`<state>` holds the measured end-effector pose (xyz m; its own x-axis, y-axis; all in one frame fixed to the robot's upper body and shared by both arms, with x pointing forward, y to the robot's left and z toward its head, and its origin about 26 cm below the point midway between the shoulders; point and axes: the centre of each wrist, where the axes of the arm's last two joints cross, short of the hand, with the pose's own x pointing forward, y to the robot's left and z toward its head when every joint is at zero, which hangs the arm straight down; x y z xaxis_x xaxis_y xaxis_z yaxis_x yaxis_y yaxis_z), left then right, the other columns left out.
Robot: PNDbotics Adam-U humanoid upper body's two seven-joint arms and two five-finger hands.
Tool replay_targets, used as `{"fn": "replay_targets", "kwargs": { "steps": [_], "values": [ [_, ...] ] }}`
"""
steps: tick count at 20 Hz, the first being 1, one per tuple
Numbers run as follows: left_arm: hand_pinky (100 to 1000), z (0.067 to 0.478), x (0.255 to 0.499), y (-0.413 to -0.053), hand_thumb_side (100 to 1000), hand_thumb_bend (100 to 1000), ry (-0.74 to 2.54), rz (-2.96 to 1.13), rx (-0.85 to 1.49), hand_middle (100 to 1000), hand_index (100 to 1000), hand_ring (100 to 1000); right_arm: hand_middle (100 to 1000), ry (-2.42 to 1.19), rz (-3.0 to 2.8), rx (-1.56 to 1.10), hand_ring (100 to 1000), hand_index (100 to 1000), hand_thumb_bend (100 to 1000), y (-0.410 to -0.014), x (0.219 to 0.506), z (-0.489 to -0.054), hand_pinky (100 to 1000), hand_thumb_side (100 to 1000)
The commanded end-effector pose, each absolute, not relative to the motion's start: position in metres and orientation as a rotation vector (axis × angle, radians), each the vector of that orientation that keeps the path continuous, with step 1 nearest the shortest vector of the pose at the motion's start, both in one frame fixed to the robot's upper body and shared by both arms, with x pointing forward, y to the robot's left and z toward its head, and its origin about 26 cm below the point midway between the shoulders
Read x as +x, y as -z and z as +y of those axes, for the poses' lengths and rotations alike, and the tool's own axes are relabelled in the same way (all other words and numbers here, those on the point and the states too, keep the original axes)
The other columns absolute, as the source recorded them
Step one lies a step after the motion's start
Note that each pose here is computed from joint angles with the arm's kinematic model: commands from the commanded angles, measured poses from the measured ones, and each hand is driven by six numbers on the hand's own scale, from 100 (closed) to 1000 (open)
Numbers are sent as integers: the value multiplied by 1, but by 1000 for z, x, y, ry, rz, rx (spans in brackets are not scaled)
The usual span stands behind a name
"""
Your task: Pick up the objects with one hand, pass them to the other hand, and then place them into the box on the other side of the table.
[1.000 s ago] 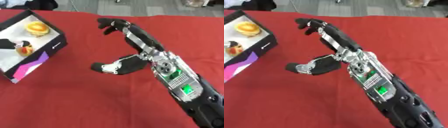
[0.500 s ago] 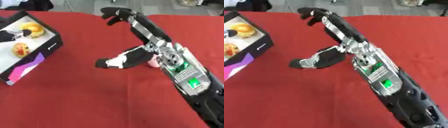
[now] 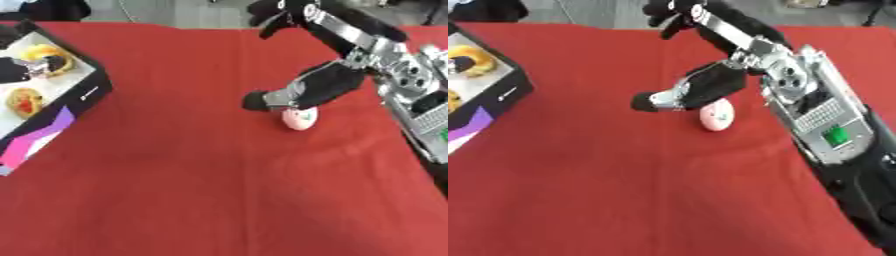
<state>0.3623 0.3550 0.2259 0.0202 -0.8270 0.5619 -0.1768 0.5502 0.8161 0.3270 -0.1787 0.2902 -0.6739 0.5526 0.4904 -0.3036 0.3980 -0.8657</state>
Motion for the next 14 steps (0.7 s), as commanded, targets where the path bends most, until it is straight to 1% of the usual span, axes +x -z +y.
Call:
{"fn": "replay_targets", "kwargs": {
  "steps": [1, 8, 13, 14],
  "values": [
    [866, 359, 358, -242, 460, 780, 639, -1512, 943, 700, 713, 751, 804, -1437, -1793, -234, 802, 883, 637, -305, 340, -202, 933, 282],
    [866, 357, 359, -243, 462, 777, 644, -1510, 939, 700, 713, 752, 806, -1572, -1593, -250, 815, 865, 605, -297, 387, -226, 935, 198],
    [866, 356, 360, -243, 463, 777, 644, -1509, 934, 701, 713, 752, 801, -1593, -1541, -267, 815, 856, 589, -289, 409, -233, 932, 160],
    [866, 356, 360, -244, 463, 777, 644, -1512, 934, 700, 713, 752, 801, -1597, -1534, -276, 816, 856, 541, -288, 412, -234, 932, 216]
  ]
}}
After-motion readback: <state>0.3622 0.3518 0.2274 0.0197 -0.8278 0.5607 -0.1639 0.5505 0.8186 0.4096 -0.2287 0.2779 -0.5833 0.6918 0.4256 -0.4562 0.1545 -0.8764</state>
